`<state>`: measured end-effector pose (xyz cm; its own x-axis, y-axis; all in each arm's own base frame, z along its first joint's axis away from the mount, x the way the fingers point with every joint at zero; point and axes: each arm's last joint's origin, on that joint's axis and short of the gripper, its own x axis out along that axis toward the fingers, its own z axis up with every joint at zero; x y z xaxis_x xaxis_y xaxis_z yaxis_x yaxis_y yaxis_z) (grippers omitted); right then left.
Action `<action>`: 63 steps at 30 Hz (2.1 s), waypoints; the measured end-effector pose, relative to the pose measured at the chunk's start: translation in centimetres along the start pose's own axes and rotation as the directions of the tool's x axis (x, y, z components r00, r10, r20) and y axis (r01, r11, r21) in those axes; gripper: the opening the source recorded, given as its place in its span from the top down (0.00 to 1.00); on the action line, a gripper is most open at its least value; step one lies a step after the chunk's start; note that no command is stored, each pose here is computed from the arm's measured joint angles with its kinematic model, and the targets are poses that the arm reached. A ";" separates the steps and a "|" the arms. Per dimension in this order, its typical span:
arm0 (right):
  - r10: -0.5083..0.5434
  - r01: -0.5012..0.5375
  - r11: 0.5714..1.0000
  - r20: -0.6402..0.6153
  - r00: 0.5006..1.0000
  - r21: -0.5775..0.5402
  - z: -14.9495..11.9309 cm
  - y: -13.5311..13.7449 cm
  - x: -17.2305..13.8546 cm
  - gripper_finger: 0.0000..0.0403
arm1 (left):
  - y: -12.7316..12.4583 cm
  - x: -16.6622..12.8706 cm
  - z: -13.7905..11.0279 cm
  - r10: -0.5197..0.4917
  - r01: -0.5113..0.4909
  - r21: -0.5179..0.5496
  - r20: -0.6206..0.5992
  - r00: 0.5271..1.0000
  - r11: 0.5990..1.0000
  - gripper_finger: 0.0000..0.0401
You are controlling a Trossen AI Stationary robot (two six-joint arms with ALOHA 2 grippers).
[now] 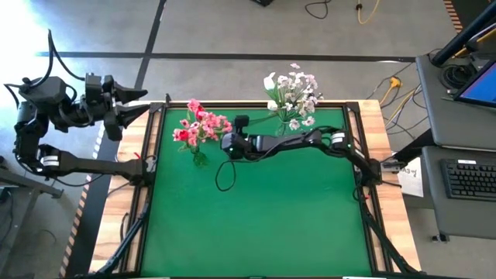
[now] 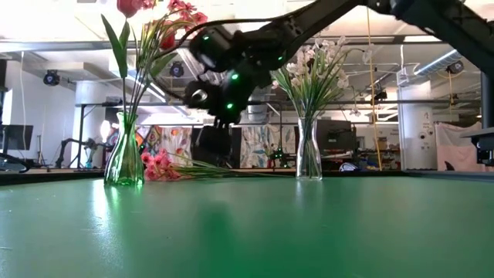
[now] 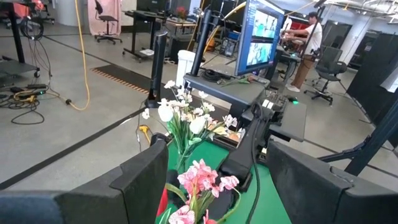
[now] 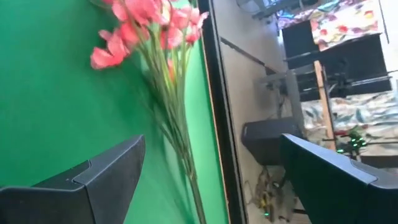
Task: Sort flowers into vase by color
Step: Put the pink flowers into the green vase
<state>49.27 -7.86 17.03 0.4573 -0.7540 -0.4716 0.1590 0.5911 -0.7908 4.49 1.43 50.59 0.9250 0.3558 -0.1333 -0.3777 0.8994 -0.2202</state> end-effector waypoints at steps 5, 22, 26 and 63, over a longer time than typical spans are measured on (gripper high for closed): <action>-0.070 0.069 0.996 -0.029 0.997 -0.048 1.1 0.4 1.0 0.10 | 0.0 0.0 -0.1 0.001 -0.001 0.001 -0.007 1.000 1.000 0.35; 0.074 -0.074 0.997 -0.043 0.996 -0.003 -1.9 -1.1 5.4 0.10 | 0.1 0.0 -0.3 0.006 -0.006 0.004 -0.025 1.000 1.000 0.35; 0.096 -0.096 0.995 -0.031 0.995 0.005 -2.2 -1.5 5.7 0.10 | 0.1 0.0 -0.3 0.006 -0.006 0.004 -0.025 1.000 1.000 0.35; 0.218 -0.228 0.969 0.099 0.971 0.096 -2.7 -1.7 8.2 0.24 | 0.1 0.0 -0.2 0.006 -0.006 0.004 -0.026 1.000 1.000 0.35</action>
<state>50.36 -15.81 13.51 0.5653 -0.5747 -0.5918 0.1338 0.7718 -0.6216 4.48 1.43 50.33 0.9213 0.3547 -0.1595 -0.3831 0.8982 -0.2157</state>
